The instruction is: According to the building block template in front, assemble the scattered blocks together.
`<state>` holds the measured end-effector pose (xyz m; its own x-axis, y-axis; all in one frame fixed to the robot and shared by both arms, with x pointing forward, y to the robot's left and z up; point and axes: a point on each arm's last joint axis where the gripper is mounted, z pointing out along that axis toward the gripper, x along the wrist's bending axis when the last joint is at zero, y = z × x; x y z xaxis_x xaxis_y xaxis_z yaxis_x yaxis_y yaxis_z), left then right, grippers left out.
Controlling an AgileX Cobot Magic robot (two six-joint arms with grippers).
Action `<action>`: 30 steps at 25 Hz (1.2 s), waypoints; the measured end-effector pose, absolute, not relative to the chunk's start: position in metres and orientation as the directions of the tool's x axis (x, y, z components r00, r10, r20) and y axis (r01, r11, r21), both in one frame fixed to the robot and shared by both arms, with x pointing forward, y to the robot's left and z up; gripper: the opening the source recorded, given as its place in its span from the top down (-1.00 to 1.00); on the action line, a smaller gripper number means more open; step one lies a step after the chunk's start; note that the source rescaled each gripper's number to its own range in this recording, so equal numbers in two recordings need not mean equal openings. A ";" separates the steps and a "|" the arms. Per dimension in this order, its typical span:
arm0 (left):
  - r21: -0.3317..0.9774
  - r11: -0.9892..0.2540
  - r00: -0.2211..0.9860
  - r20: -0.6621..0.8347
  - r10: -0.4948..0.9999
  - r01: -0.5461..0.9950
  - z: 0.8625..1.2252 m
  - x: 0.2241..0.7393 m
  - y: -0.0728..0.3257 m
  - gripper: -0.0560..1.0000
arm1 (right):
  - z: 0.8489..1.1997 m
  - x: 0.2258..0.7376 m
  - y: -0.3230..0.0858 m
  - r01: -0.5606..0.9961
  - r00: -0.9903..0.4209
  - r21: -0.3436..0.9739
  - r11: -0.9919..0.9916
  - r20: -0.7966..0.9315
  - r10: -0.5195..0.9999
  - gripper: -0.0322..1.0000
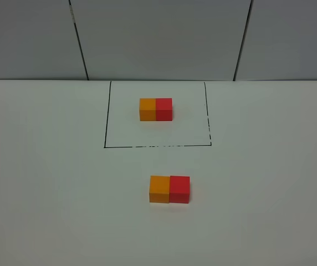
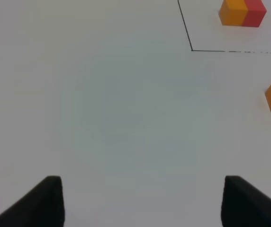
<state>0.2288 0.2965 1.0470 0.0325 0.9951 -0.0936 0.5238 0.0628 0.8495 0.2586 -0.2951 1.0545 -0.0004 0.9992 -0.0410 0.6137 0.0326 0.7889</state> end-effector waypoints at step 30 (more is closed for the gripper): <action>0.850 0.063 0.033 -0.094 0.995 0.524 1.047 0.229 0.297 -0.11 | 1.055 0.239 -0.298 0.516 -0.017 0.853 0.078 -0.080 0.997 -0.28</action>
<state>0.2288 0.2965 1.0470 0.0325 0.9951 -0.0936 0.5238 0.0628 0.8495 0.2385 -0.2975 1.0552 -0.0174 0.9966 -0.0803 0.5165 0.0777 0.8528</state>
